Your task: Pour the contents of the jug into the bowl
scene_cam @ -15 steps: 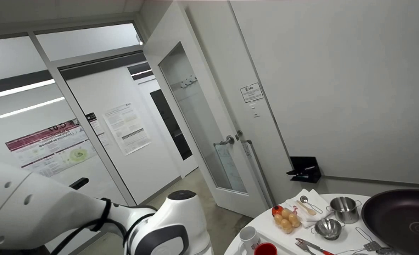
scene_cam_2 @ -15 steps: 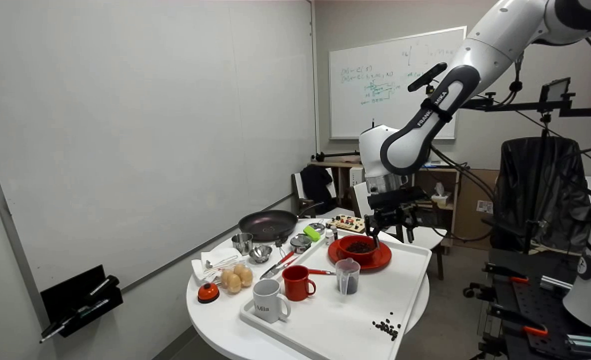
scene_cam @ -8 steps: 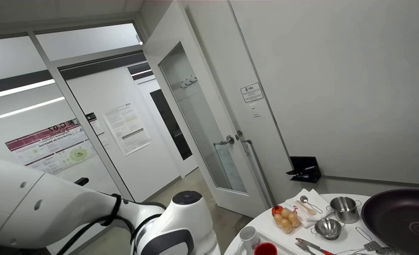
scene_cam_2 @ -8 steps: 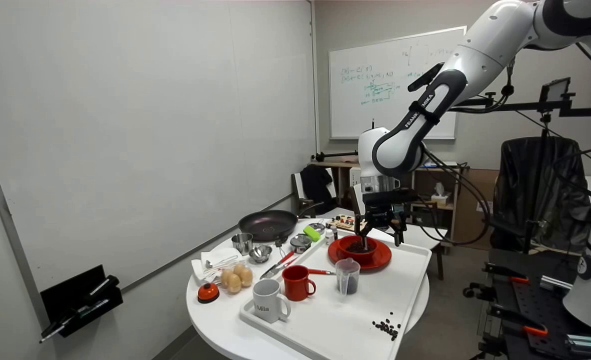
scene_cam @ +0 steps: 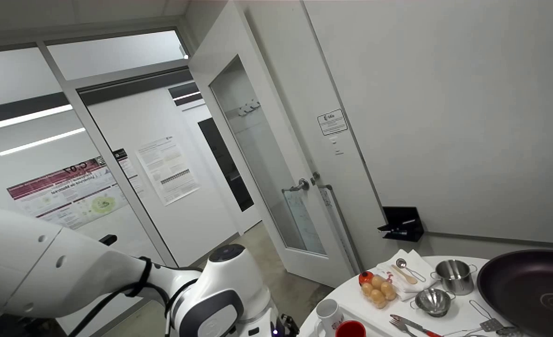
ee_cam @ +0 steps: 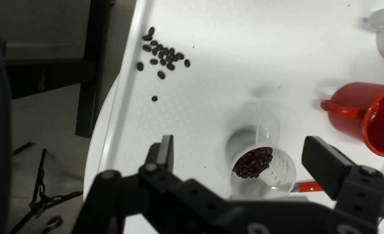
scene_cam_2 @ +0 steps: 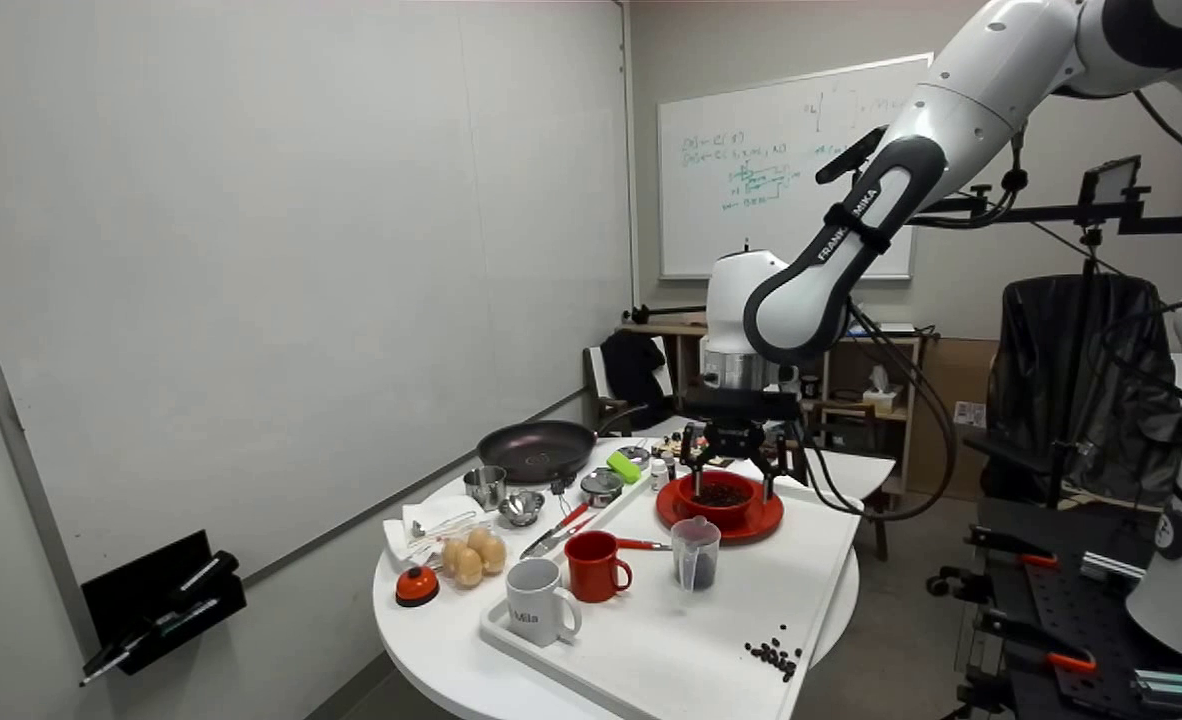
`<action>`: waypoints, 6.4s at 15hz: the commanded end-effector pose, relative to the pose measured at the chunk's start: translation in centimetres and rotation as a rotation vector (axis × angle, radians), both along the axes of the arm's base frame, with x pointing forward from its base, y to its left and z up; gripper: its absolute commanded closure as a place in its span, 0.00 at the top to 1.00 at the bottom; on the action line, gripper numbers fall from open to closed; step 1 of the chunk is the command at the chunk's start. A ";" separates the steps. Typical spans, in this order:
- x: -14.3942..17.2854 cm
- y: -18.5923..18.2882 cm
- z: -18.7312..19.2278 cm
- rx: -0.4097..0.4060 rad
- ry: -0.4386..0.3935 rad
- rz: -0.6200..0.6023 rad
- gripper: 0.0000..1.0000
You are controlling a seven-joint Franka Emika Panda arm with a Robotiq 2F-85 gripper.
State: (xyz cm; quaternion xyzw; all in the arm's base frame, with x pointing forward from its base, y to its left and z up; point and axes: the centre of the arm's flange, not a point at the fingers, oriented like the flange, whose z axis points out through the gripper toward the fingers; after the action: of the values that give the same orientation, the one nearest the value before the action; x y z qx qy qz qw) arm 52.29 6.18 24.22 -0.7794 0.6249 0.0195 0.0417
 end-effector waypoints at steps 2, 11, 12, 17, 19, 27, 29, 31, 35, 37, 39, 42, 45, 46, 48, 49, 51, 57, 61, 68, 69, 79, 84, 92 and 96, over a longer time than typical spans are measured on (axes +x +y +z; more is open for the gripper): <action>2.2 3.1 -2.0 -0.062 -0.085 -0.226 1.00; 5.6 -0.4 -7.5 -0.193 0.036 -0.340 1.00; 5.5 0.1 -7.4 -0.189 0.048 -0.312 1.00; 5.2 3.0 -7.1 -0.128 0.090 -0.054 1.00; 5.2 3.0 -7.5 -0.111 0.112 -0.004 1.00; 4.9 0.7 -8.3 -0.128 0.117 -0.095 1.00; 4.9 1.1 -8.4 -0.140 0.096 -0.095 1.00; 5.4 1.3 -8.9 -0.144 0.080 -0.090 1.00; 5.9 0.9 -10.4 -0.158 0.077 -0.087 1.00; 6.2 0.2 -11.3 -0.164 0.086 -0.094 1.00; 6.5 -0.5 -12.0 -0.168 0.094 -0.105 1.00; 7.0 -0.8 -12.0 -0.175 0.084 -0.108 1.00; 7.3 -0.3 -10.9 -0.163 0.062 -0.095 1.00; 7.4 0.0 -10.4 -0.158 0.051 -0.091 1.00; 7.5 0.6 -9.7 -0.152 0.025 -0.081 1.00; 7.7 0.9 -9.5 -0.152 0.013 -0.080 1.00; 8.5 1.4 -9.6 -0.176 -0.005 -0.144 1.00; 10.3 1.4 -10.0 -0.179 -0.011 -0.382 1.00; 10.5 0.6 -10.9 -0.182 0.010 -0.465 1.00; 9.6 -0.6 -12.9 -0.186 0.059 -0.489 0.73; 9.5 -0.6 -13.0 -0.187 0.058 -0.487 0.69; 8.8 -0.5 -12.6 -0.165 0.091 -0.457 0.09; 8.5 -0.5 -12.4 -0.150 0.103 -0.442 0.04; 8.4 -0.5 -12.5 -0.141 0.120 -0.426 0.56; 8.4 -0.5 -12.0 -0.129 0.116 -0.412 0.84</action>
State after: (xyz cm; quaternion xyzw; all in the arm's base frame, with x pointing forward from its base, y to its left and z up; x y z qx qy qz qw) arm 60.68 5.81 11.06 -0.6293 0.7756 0.0010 -0.0494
